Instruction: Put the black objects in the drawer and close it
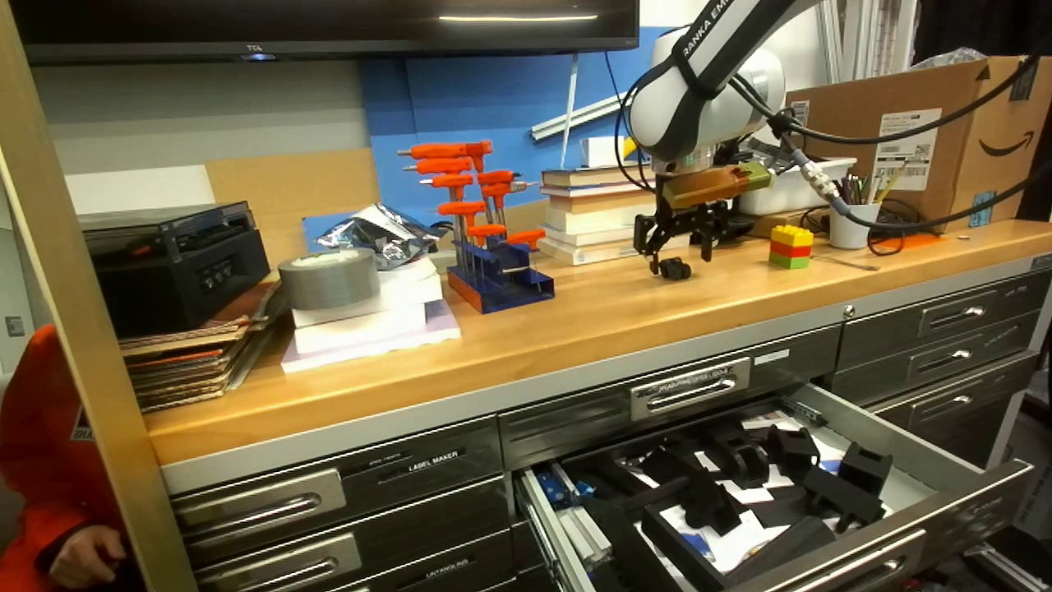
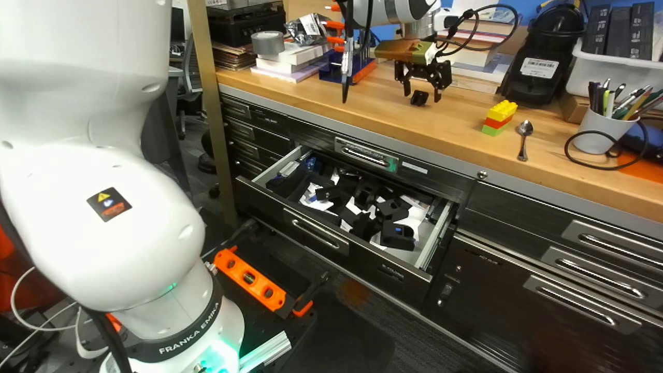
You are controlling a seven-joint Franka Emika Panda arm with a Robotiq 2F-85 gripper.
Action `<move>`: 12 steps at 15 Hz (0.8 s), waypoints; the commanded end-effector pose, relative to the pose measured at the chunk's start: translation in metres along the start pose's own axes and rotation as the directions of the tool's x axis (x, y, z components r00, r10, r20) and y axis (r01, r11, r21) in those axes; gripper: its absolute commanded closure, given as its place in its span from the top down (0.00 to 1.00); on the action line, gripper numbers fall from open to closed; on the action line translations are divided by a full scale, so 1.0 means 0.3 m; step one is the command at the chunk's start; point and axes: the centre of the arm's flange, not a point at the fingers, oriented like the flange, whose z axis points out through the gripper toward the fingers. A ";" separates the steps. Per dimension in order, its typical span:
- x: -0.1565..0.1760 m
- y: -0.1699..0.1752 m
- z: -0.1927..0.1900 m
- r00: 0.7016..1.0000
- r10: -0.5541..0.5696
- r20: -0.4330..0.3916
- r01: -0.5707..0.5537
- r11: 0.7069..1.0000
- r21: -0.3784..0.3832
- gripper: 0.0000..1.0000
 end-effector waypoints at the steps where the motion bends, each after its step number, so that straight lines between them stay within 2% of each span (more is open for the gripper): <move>1: 0.054 0.018 -0.008 1.000 -0.015 0.026 0.015 1.000 0.011 1.00; 12: 0.091 0.009 0.016 0.997 -0.037 0.068 0.036 0.999 0.016 1.00</move>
